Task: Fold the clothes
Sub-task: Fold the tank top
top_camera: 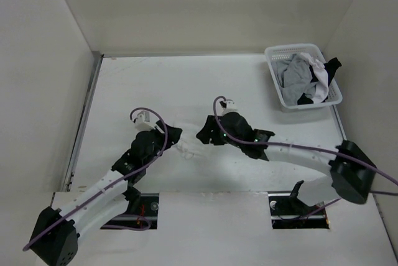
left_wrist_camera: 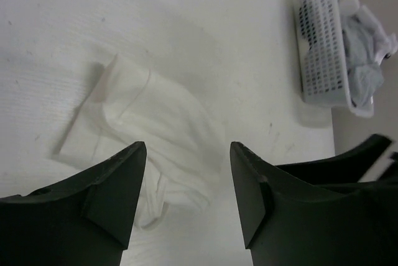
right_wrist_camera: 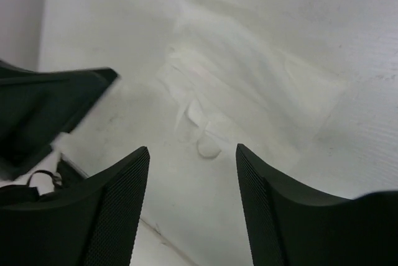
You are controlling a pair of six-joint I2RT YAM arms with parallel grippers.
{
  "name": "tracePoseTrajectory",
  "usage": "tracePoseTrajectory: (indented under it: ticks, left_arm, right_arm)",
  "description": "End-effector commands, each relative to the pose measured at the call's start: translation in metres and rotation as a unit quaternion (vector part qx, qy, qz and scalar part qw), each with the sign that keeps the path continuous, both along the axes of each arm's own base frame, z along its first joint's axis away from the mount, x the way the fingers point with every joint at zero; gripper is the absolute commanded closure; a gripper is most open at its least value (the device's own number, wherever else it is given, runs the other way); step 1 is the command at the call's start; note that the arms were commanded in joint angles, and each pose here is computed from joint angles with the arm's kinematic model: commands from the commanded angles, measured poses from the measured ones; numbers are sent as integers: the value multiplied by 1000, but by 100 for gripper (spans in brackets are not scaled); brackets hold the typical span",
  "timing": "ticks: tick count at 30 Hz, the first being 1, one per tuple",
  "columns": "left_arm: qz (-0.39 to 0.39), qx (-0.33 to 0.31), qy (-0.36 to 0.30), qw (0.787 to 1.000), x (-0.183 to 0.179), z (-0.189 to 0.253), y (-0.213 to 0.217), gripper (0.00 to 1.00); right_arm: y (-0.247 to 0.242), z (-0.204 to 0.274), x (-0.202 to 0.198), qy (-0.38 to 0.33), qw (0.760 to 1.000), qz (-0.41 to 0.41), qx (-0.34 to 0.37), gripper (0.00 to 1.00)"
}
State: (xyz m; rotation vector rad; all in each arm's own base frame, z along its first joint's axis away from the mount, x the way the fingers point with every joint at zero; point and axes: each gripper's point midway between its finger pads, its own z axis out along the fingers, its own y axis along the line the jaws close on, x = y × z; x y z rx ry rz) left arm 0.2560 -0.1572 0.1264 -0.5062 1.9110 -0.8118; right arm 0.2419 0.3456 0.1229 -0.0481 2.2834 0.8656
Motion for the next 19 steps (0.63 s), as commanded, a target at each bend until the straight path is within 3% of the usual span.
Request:
tracePoseTrajectory:
  ticks: [1,8,14,19]
  left_arm:
    - [-29,25,14,999,-13,-4,-13,44]
    - [-122,76,-26,989,-32,29,-75,37]
    - [-162,115,11,980,-57,-5,-100,34]
    - [-162,113,25,980,-63,-15,-103,39]
  right_arm:
    - [-31,27,3,-76,996,-40,-3,35]
    - [-117,28,-10,-142,980,-136,-23,23]
    - [-161,21,-17,-144,972,-187,9,22]
    - [-172,16,-14,-141,970,-197,8,22]
